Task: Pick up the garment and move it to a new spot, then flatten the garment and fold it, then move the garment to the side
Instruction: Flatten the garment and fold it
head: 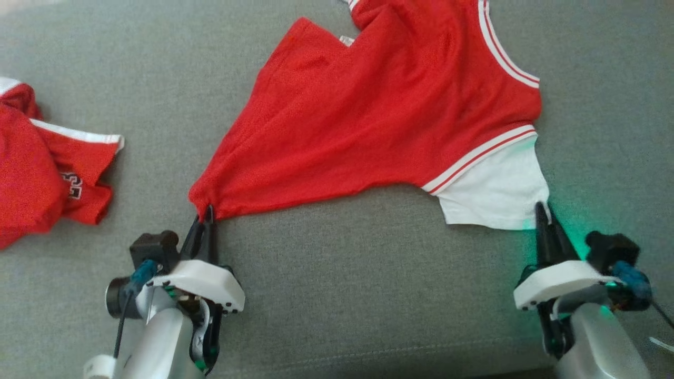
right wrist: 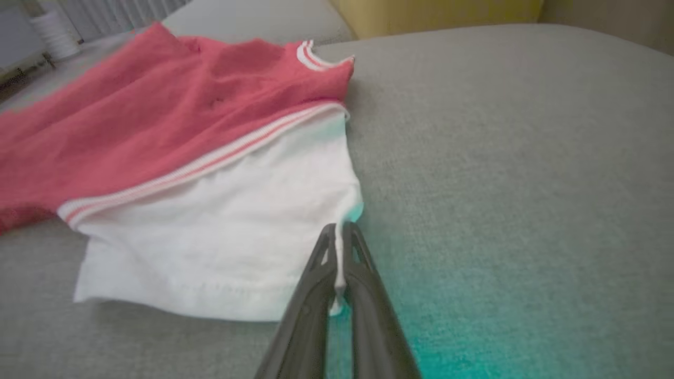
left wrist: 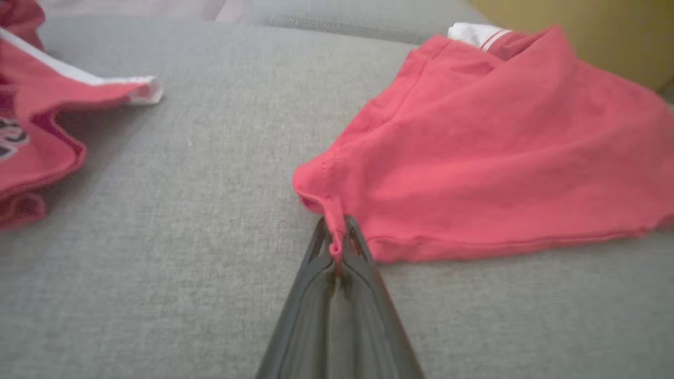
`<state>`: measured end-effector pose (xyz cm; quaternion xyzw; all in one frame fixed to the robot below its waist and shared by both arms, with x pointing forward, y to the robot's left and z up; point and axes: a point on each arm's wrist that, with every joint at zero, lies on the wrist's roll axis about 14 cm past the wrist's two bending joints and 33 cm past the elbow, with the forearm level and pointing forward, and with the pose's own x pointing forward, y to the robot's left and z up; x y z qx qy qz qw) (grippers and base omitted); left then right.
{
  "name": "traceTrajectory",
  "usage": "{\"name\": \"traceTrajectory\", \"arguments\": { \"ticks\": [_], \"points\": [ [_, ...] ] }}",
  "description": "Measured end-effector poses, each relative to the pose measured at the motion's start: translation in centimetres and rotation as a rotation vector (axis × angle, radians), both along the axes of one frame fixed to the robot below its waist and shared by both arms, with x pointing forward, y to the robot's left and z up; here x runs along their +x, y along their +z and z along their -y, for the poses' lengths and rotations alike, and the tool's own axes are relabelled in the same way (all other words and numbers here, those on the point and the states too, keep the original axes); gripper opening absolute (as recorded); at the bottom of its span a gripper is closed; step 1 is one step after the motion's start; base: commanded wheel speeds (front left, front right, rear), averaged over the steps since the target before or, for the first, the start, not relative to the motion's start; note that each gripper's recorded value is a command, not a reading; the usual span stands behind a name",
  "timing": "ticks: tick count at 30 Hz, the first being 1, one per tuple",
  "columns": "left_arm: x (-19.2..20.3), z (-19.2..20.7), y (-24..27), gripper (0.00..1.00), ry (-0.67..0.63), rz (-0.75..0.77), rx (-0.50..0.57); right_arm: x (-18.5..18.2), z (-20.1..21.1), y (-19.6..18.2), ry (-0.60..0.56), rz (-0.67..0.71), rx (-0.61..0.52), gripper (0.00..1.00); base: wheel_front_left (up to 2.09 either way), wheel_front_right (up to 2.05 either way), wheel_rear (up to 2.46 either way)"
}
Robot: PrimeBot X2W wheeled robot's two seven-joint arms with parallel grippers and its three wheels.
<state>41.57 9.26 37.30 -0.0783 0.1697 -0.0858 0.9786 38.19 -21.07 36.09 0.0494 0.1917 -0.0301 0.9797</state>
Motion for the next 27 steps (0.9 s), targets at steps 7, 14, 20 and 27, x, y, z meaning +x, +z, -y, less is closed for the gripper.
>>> {"name": "traceTrajectory", "arguments": {
  "ticks": [7,14,20,27],
  "points": [
    [1.6,-0.5,6.7,0.00,0.022,0.208,-0.022,3.2,0.3,8.8,-0.016,0.292,0.016,0.00,0.00,0.00,0.00],
    [5.6,-3.0,19.8,0.00,0.037,0.589,0.030,7.3,0.2,23.8,0.022,0.694,-0.006,0.00,0.00,0.00,0.00],
    [7.3,-4.7,33.3,0.00,0.030,0.941,0.092,8.3,0.7,38.0,0.059,0.997,-0.061,0.00,0.00,0.00,0.00],
    [10.7,-5.1,38.2,0.00,0.025,1.001,0.173,11.0,0.7,44.8,0.063,1.100,-0.049,0.00,0.00,0.00,0.00]
  ]
}}
